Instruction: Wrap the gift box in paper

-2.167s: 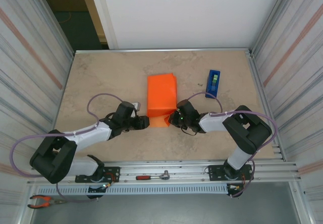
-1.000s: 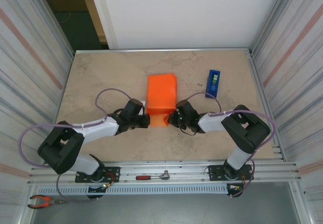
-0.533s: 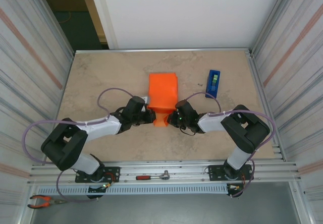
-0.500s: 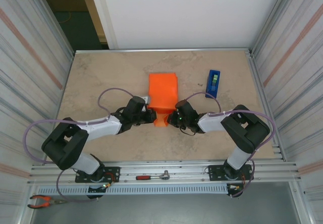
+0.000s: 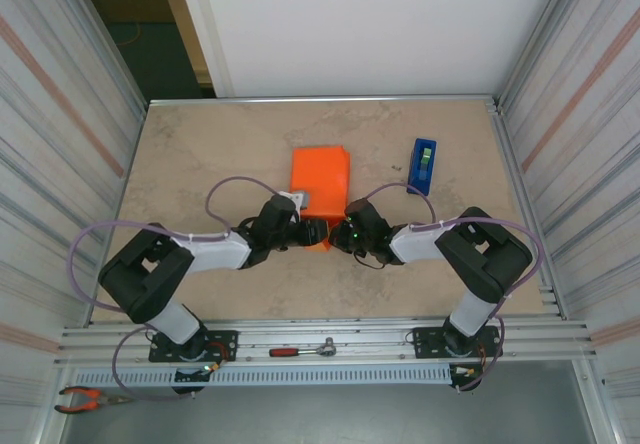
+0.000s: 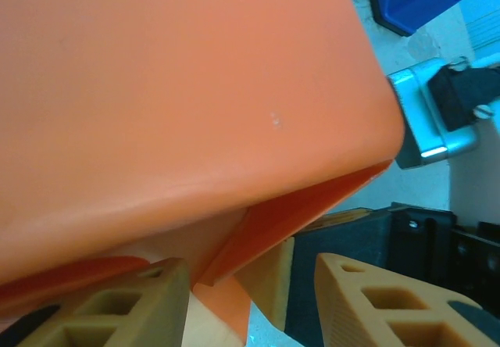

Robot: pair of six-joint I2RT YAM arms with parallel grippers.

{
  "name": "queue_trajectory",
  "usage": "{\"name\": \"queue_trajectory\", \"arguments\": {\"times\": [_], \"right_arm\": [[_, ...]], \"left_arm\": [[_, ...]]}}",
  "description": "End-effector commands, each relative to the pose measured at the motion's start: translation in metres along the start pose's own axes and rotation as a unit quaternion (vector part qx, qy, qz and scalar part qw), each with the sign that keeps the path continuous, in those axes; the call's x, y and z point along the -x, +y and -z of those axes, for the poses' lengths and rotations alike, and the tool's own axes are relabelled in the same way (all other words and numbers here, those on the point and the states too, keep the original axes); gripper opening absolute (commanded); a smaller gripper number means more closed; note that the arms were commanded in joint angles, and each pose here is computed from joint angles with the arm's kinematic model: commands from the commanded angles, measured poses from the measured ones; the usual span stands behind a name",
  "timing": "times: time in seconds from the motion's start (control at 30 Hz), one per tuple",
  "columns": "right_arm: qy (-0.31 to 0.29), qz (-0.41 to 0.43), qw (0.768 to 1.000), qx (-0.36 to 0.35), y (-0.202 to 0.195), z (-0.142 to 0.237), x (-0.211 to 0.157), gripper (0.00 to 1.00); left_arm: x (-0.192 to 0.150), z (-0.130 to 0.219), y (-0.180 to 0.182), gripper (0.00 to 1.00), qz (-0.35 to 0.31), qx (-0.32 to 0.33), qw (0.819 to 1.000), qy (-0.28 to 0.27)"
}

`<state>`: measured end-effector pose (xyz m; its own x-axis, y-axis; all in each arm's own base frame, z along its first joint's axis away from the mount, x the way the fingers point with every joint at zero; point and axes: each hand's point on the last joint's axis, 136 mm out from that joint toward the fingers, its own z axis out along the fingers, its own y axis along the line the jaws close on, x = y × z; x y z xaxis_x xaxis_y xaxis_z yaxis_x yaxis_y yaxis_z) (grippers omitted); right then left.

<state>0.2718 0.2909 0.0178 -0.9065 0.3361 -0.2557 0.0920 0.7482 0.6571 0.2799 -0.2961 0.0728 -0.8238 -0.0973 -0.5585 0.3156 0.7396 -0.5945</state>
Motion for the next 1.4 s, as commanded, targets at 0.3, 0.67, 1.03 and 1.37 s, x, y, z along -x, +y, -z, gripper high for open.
{"name": "queue_trajectory", "arguments": {"times": [0.3,0.67,1.03,1.37], "right_arm": [[0.046,-0.008,0.998,-0.052,-0.028,-0.005,-0.027,0.00],[0.051,-0.007,0.997,-0.058,-0.031,-0.005,-0.029,0.00],[0.054,-0.006,0.997,-0.062,-0.033,-0.005,-0.030,0.00],[0.055,-0.006,0.997,-0.062,-0.032,-0.006,-0.030,0.00]], "left_arm": [[0.011,0.076,0.029,0.48,-0.018,0.065,0.997,-0.034],[-0.020,0.050,0.057,0.03,-0.021,0.078,0.996,0.046],[-0.020,0.012,0.046,0.02,-0.051,0.066,0.994,0.075],[-0.019,-0.009,0.041,0.01,-0.065,0.066,0.992,0.090]]}}
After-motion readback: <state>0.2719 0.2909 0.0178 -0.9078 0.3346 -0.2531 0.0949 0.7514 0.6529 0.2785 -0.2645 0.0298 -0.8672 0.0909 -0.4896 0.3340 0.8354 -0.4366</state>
